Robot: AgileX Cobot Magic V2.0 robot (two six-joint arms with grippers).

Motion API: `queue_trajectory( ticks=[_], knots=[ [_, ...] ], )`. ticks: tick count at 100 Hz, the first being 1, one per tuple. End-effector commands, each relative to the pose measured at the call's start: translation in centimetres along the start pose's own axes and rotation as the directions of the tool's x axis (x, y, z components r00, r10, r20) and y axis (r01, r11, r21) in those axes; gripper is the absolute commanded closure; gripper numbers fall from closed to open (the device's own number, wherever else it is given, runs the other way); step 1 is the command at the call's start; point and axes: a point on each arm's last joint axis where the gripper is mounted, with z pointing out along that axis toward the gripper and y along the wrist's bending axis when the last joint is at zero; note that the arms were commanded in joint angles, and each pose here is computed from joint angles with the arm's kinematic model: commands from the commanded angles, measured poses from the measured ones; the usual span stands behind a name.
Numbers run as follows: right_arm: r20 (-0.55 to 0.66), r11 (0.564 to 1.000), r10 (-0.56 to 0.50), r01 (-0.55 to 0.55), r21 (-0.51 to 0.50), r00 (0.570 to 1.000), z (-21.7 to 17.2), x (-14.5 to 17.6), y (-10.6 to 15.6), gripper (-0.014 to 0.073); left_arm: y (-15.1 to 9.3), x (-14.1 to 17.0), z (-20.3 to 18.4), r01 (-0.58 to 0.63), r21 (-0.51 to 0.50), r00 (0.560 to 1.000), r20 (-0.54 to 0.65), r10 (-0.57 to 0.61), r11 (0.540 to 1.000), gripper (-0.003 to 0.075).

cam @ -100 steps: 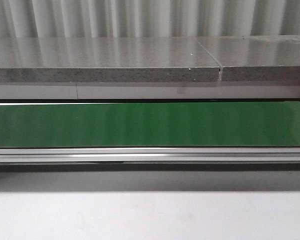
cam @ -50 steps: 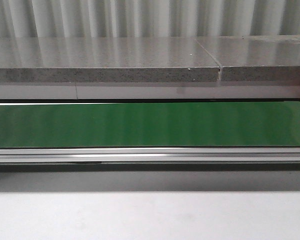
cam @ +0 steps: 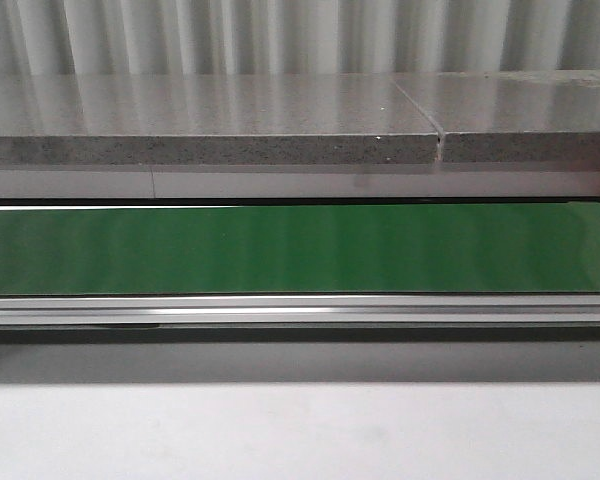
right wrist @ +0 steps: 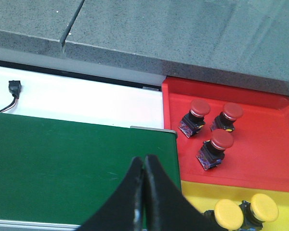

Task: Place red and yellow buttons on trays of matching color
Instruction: 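Move the left gripper to the last red button and grasp it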

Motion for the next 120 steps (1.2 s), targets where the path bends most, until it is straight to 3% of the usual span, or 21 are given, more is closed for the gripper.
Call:
queue_trajectory(
  ticks=[1,43,82,120],
  knots=[
    [0.11,1.0,-0.02,0.02,0.008,0.994,-0.5,-1.5,-0.1,0.0662,0.2,-2.3,1.8,0.072,0.001,0.997,0.002,-0.072,0.997,0.0174],
    [0.11,1.0,-0.02,0.02,0.008,0.994,-0.5,-1.5,-0.1,0.0662,2.1,-3.8,13.0,0.152,-0.045,0.949,-0.274,-0.159,0.987,0.0174],
    [0.11,1.0,-0.02,0.02,0.008,0.994,-0.5,-1.5,-0.1,0.0662,4.6,-3.2,17.1,0.253,-0.129,0.9,-0.331,-0.282,0.959,0.0174],
    [0.11,1.0,-0.02,0.02,0.008,0.994,-0.5,-1.5,-0.1,0.0662,5.4,-3.1,20.6,0.306,-0.161,0.861,-0.375,-0.345,0.938,0.0174]
  ],
)
